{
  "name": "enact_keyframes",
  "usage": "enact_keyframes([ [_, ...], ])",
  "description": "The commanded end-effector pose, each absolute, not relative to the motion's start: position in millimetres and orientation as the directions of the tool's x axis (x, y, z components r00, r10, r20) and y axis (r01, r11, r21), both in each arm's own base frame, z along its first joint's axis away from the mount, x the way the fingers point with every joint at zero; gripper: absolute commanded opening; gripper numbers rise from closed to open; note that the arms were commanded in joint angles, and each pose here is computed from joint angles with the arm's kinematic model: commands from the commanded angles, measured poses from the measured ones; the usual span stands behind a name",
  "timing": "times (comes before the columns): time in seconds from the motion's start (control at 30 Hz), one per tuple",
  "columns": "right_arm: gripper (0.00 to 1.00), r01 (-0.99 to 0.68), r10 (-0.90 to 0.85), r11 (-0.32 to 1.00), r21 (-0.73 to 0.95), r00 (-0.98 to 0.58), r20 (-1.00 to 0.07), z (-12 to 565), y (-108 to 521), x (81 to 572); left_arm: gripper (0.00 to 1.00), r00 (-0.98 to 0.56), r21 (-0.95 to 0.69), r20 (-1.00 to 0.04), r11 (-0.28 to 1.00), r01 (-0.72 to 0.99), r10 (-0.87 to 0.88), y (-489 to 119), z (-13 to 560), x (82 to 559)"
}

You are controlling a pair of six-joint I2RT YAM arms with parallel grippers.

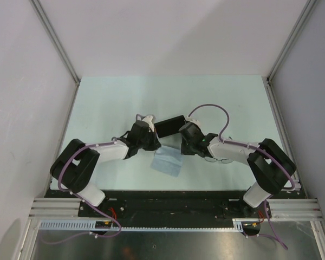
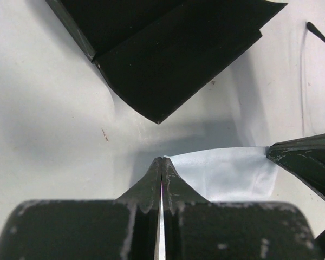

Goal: Organize the sunglasses
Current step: Fold the glasses cleaning cloth at the center of the board.

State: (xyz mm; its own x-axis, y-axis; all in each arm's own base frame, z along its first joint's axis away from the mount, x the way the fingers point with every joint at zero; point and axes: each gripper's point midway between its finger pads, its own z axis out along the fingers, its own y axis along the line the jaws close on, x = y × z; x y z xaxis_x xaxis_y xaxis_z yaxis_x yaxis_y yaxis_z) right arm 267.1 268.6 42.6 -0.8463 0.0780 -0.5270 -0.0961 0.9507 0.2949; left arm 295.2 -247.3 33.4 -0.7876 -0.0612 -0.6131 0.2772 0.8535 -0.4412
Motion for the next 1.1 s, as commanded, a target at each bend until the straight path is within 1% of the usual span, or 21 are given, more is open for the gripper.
enact_keyframes([
  [0.0, 0.0, -0.123, 0.07, 0.951, 0.283, -0.808, -0.584, 65, 270, 274, 0.0, -0.732, -0.442, -0.679, 0.824, 0.354, -0.05, -254, 56, 299],
  [0.1, 0.0, -0.138, 0.054, 0.954, 0.266, -0.794, -0.606, 67, 270, 275, 0.0, -0.722, -0.441, -0.691, 0.819, 0.367, -0.048, -254, 59, 299],
  [0.43, 0.0, -0.172, 0.061, 0.941, 0.292, -0.762, -0.645, 88, 276, 276, 0.0, -0.686, -0.45, -0.724, 0.798, 0.399, -0.065, -257, 75, 300],
  [0.67, 0.0, -0.211, 0.022, 0.934, 0.288, -0.771, -0.637, 85, 282, 269, 0.01, -0.693, -0.453, -0.718, 0.793, 0.408, -0.054, -258, 69, 293],
  [0.83, 0.0, -0.216, 0.002, 0.937, 0.276, -0.784, -0.62, 75, 284, 265, 0.0, -0.698, -0.451, -0.715, 0.793, 0.409, -0.047, -258, 65, 291],
  [1.07, 0.0, -0.232, -0.011, 0.931, 0.283, -0.791, -0.612, 75, 286, 260, 0.0, -0.693, -0.447, -0.719, 0.794, 0.413, -0.045, -255, 65, 287],
])
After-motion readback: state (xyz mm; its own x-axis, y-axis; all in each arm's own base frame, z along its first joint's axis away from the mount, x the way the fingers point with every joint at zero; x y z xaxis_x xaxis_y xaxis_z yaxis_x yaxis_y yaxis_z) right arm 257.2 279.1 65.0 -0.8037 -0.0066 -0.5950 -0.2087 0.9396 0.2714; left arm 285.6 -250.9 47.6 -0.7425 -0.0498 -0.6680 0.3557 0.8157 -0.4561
